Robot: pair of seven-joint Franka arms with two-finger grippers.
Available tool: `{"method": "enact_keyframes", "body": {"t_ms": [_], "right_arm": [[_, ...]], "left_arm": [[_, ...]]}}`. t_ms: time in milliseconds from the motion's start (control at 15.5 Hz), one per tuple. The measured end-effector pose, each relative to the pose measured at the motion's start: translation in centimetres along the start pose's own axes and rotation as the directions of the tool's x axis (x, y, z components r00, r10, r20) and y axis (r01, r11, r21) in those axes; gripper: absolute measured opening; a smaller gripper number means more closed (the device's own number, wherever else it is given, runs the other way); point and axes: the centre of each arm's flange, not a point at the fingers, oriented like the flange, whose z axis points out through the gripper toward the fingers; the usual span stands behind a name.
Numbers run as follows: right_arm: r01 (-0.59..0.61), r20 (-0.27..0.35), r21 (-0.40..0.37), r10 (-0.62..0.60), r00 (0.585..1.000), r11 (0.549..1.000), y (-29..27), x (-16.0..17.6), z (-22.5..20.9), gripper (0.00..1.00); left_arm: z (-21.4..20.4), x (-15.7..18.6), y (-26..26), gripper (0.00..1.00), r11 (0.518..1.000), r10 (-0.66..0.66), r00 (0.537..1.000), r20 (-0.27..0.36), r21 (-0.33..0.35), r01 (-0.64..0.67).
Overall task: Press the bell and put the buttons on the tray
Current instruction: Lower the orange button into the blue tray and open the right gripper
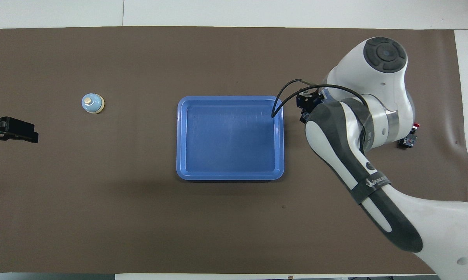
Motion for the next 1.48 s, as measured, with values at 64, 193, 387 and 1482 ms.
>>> {"method": "enact_keyframes", "body": {"t_ms": [64,193,387,1482], "right_arm": [[0.047,0.003,-0.001,-0.047,0.999,0.999,-2.1,-1.8,0.2,0.44],[0.147,0.008,-0.007,-0.147,0.989,0.989,-5.9,-5.7,0.8,0.44],[0.230,0.003,-0.003,-0.230,0.973,0.973,-8.9,-8.8,2.2,0.44],[0.286,-0.004,0.010,-0.286,0.958,0.958,-8.1,-10.1,12.0,0.58]], "left_arm": [[0.0,0.0,0.0,1.00,1.000,0.000,1.000,0.000,0.000,0.000],[0.0,0.0,0.0,1.00,1.000,0.000,1.000,0.000,0.000,0.000],[0.0,0.0,0.0,1.00,1.000,0.000,1.000,0.000,0.000,0.000],[0.0,0.0,0.0,1.00,1.000,0.000,1.000,0.000,0.000,0.000]]}}
